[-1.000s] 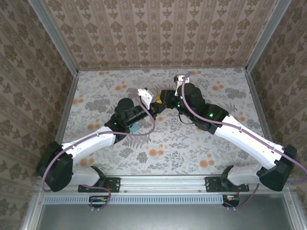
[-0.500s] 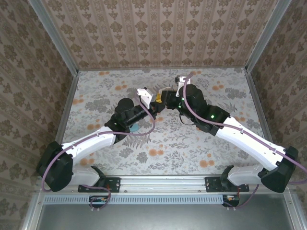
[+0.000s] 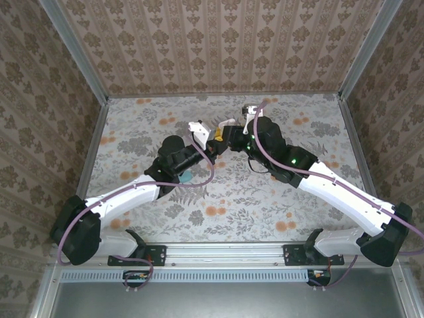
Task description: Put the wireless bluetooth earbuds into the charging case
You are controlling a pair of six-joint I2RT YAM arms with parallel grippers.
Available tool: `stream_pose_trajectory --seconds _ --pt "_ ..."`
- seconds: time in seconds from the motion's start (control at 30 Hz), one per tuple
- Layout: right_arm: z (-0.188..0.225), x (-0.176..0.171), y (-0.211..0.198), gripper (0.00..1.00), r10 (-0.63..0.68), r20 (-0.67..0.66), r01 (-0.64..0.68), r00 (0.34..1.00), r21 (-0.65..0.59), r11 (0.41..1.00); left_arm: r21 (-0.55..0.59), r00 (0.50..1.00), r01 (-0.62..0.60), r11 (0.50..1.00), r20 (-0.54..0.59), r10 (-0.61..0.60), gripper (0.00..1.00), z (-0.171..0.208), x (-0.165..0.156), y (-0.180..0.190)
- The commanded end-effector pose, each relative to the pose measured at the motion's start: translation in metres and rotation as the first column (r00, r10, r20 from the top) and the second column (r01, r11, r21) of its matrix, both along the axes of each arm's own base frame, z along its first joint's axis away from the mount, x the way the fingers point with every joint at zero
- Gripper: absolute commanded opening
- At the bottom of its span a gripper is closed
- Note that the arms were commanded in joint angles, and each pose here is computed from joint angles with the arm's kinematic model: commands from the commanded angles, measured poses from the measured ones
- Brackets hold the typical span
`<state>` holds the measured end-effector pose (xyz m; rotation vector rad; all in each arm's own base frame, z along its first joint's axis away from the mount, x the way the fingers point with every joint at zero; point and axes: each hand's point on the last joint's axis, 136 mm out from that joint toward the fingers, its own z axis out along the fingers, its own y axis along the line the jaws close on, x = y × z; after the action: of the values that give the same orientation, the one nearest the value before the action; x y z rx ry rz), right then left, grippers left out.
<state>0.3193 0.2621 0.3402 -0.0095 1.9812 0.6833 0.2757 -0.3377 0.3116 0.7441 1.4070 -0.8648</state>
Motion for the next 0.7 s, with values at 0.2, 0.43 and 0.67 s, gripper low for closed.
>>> stream_pose_trajectory --seconds 0.2,0.43,0.67 --pt "0.025 -0.004 0.002 0.3 0.039 0.025 -0.041 0.999 0.093 0.995 -0.073 0.997 0.024 0.997 0.07 -0.018 0.23 0.035 -0.006 -0.001" --pt "0.012 -0.005 0.006 0.3 0.057 -0.02 -0.055 0.998 0.085 0.995 -0.079 0.997 0.02 0.997 0.072 -0.014 0.23 0.037 -0.005 -0.001" --pt "-0.003 -0.004 -0.002 0.3 0.02 -0.053 -0.019 0.998 0.034 0.999 -0.088 0.997 0.011 0.996 0.078 -0.004 0.23 0.04 -0.005 0.001"
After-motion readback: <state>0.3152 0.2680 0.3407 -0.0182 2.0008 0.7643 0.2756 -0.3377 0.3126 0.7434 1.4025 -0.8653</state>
